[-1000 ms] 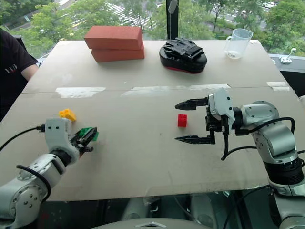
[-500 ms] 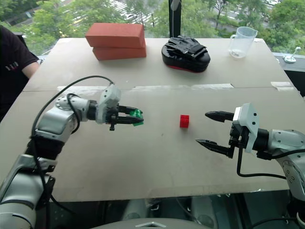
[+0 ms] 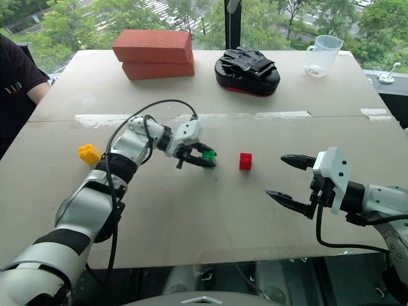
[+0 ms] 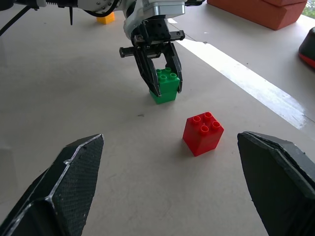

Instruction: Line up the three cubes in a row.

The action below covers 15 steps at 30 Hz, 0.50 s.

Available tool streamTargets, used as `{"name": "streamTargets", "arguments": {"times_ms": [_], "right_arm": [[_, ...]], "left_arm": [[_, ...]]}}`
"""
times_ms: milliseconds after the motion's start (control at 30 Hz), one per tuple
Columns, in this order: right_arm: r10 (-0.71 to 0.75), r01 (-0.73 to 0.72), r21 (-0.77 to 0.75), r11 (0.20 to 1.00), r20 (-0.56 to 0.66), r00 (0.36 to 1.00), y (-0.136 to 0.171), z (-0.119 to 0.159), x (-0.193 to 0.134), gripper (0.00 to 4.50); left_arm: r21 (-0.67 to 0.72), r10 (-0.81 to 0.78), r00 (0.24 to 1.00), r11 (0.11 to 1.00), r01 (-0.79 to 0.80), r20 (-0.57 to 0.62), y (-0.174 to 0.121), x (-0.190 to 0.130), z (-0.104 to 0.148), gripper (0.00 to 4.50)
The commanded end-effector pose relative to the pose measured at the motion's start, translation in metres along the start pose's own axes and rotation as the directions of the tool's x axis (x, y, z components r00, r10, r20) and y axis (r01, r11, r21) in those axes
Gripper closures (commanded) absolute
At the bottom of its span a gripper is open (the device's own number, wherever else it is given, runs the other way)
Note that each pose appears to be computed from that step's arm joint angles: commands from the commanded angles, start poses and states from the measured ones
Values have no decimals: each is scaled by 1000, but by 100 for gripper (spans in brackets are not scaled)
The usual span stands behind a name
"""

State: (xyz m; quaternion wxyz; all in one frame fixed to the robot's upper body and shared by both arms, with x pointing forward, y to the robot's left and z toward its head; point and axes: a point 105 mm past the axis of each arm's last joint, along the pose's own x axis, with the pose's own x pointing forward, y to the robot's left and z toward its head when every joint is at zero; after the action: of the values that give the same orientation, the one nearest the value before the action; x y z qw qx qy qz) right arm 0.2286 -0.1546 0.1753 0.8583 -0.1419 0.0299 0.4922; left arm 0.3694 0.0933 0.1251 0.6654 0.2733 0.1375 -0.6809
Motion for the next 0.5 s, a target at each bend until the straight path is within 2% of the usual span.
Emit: {"name": "streamTargets", "arguments": {"times_ms": [33,333,367,400,467,500], "right_arm": [[-7,7,-43,999,14,1000,1,11,-3,0],[-2,3,-42,999,11,1000,3,13,-3,0],[-2,2,-42,999,11,1000,3,13,-3,0],[-1,2,-41,999,10,1000,3,13,-4,0],[-1,2,-40,999,10,1000,4,13,-4,0],[-1,1,-40,999,12,1000,4,14,-3,0]], "left_arm": [[48,11,1000,999,-11,-2,6,-2,10,319],[41,-5,1000,999,5,-10,4,1,7,319],[41,-2,1000,999,2,-6,4,1,7,218],[41,0,1000,999,0,-4,5,1,8,196],[36,-3,1000,999,3,13,4,0,10,107],[32,3,999,999,-4,43,4,-4,14,79]]}}
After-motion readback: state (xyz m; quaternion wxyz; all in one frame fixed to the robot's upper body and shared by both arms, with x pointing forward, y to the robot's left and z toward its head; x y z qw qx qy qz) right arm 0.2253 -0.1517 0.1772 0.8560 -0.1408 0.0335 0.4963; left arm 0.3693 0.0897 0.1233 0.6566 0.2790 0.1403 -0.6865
